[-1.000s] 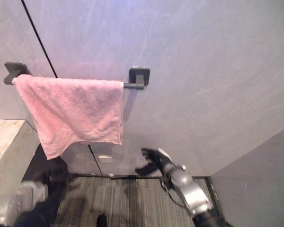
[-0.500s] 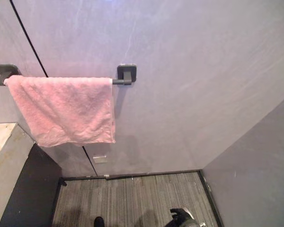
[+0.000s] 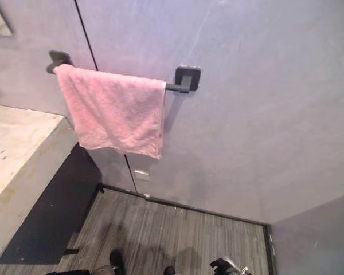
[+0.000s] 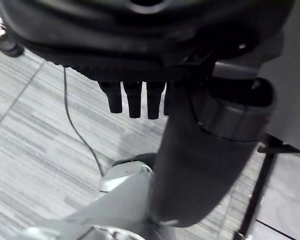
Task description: Organize the bathroom.
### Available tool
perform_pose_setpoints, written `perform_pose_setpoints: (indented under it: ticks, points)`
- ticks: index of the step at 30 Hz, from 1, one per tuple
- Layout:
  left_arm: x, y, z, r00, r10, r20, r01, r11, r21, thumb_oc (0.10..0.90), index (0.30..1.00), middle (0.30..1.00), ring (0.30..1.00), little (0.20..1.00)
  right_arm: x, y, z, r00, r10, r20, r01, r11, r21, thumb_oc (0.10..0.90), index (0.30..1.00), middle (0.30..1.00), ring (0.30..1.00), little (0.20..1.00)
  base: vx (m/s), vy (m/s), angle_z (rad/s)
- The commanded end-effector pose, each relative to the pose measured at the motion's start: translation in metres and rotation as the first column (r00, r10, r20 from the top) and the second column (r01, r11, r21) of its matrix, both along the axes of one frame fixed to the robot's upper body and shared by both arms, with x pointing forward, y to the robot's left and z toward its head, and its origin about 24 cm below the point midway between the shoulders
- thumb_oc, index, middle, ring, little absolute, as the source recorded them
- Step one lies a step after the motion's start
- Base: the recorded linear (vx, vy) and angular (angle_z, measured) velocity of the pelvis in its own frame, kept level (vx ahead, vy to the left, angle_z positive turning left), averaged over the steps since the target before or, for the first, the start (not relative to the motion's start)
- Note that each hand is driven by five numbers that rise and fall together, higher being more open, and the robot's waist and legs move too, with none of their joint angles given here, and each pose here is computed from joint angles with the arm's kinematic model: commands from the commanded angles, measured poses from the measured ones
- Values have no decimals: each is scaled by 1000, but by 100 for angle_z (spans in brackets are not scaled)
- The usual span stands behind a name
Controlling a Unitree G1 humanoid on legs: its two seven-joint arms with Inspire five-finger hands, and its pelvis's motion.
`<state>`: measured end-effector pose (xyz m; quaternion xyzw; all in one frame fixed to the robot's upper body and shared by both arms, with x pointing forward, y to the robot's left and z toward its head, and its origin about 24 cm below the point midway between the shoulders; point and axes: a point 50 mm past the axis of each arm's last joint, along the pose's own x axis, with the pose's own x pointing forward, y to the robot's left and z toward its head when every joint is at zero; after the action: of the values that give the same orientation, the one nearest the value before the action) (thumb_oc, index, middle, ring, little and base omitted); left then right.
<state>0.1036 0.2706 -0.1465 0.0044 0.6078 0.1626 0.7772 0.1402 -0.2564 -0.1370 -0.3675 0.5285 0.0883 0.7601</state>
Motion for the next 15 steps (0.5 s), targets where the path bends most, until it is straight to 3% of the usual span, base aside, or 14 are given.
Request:
perform_pose_setpoints:
  ticks: [1, 4, 5, 8, 12, 15]
  points:
    - [-4, 1, -1, 994, -103, -33, 104, 994, 41, 800, 900, 900, 900, 900, 15, -17, 11, 998, -17, 64, 20, 999, -50, 800, 900, 900, 900, 900, -140, -75, 70]
    - [7, -3, 0, 988, -156, -9, 156, 987, 42, 800, 900, 900, 900, 900, 6, -24, 10, 997, -39, 60, 43, 997, -56, 800, 900, 900, 900, 900, -139, -43, 97]
    - [27, -13, 4, 971, -236, 47, 234, 971, 44, 800, 900, 900, 900, 900, -4, -34, 11, 996, -68, 64, 72, 995, -64, 800, 900, 900, 900, 900, -232, 9, 95]
    - [57, -26, 13, 942, -307, 136, 303, 952, 47, 800, 900, 900, 900, 900, -11, -41, 12, 993, -85, 77, 91, 993, -73, 800, 900, 900, 900, 900, -332, 133, 137]
    - [90, -39, 29, 913, -313, 261, 315, 948, 33, 800, 900, 900, 900, 900, -5, -45, 16, 992, -76, 102, 85, 993, -86, 800, 900, 900, 900, 900, -364, 248, 77]
    - [96, -42, 32, 912, -297, 282, 301, 953, 32, 800, 900, 900, 900, 900, 5, -44, 19, 992, -52, 118, 63, 994, -86, 800, 900, 900, 900, 900, -365, 184, 26]
